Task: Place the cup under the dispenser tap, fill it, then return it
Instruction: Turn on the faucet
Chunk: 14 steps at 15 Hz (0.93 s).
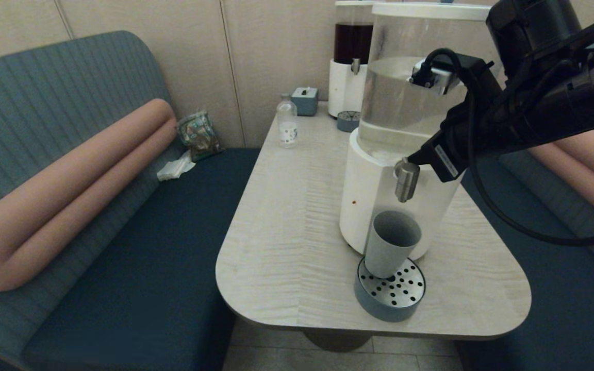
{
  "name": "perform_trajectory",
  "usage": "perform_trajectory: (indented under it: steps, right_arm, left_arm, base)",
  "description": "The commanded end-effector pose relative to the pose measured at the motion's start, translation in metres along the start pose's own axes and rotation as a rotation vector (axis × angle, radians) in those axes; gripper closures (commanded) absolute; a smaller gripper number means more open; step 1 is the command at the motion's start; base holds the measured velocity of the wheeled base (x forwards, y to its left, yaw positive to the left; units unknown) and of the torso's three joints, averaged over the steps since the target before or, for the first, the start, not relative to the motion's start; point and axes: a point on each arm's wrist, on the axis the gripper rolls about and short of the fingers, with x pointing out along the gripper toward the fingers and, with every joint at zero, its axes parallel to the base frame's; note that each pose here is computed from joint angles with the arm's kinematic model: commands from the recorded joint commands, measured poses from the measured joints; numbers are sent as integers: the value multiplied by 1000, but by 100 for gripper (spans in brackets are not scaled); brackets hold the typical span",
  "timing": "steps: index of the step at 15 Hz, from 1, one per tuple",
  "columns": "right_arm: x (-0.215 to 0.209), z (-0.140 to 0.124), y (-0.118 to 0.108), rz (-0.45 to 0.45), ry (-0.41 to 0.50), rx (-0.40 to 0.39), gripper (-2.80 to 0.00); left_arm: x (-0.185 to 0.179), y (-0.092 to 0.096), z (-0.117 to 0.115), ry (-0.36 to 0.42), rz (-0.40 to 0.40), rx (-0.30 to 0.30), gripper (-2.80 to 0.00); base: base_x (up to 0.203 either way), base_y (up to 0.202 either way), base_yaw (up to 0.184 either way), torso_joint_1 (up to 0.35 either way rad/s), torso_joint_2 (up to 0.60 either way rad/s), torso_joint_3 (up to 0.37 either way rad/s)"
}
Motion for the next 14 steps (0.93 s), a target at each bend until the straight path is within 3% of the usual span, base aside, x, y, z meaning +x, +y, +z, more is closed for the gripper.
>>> perform_trajectory:
  steps: [1, 14]
  right_arm:
    - [-3, 1, 1, 22, -10, -4, 0]
    - [2, 5, 8, 111, -45, -26, 0]
  left_arm:
    - [0, 0, 0, 2, -1, 0, 0]
    - [0, 0, 0, 2, -1, 0, 0]
  base:
    - [0, 0, 0, 0, 0, 0]
    - [0, 0, 0, 0, 0, 0]
